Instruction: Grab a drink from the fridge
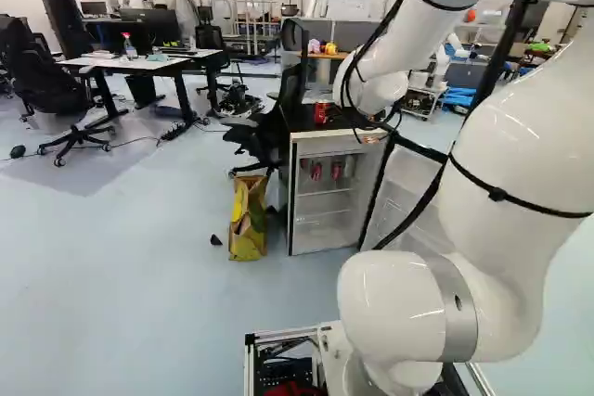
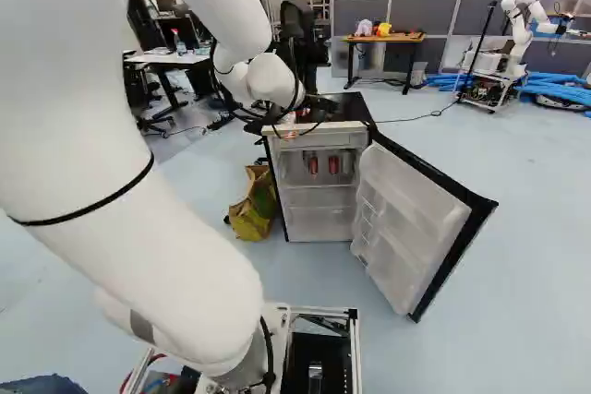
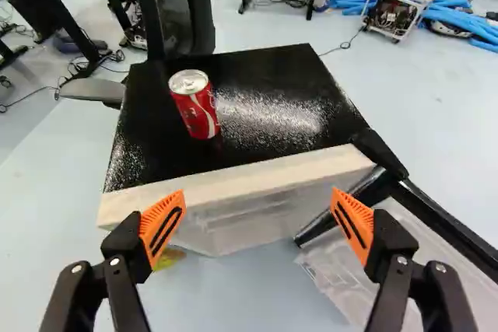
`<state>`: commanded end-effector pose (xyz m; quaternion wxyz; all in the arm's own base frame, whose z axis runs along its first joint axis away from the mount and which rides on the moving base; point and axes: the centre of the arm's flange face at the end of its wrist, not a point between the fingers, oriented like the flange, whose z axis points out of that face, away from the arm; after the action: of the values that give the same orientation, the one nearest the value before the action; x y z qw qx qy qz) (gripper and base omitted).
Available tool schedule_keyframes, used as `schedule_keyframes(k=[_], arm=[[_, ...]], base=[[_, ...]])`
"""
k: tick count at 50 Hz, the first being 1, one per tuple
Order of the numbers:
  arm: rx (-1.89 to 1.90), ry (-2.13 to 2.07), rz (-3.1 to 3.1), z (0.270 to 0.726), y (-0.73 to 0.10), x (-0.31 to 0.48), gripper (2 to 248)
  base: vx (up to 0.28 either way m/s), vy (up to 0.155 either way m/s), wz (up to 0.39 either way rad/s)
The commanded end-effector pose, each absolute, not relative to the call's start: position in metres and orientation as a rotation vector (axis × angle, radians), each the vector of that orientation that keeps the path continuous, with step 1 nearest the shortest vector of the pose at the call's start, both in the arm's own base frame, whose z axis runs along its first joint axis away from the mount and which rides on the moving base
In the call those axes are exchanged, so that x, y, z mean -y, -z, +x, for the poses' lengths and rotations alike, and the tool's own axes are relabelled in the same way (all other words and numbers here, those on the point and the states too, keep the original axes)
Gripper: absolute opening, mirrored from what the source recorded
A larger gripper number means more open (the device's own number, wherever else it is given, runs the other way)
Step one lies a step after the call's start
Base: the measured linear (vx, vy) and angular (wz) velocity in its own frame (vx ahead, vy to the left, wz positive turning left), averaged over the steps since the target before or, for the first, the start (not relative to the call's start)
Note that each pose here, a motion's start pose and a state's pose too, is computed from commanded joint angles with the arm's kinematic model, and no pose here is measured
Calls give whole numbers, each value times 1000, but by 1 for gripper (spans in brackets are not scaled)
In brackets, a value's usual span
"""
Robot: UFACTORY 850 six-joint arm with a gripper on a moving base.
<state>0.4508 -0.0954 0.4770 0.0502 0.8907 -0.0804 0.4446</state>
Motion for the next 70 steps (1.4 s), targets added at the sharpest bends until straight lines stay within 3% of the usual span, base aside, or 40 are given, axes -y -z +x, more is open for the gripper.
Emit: schedule_keyframes(k=[70], arm=[[689, -1131, 2659, 367, -517, 190, 247]], base=[[0, 0, 0]])
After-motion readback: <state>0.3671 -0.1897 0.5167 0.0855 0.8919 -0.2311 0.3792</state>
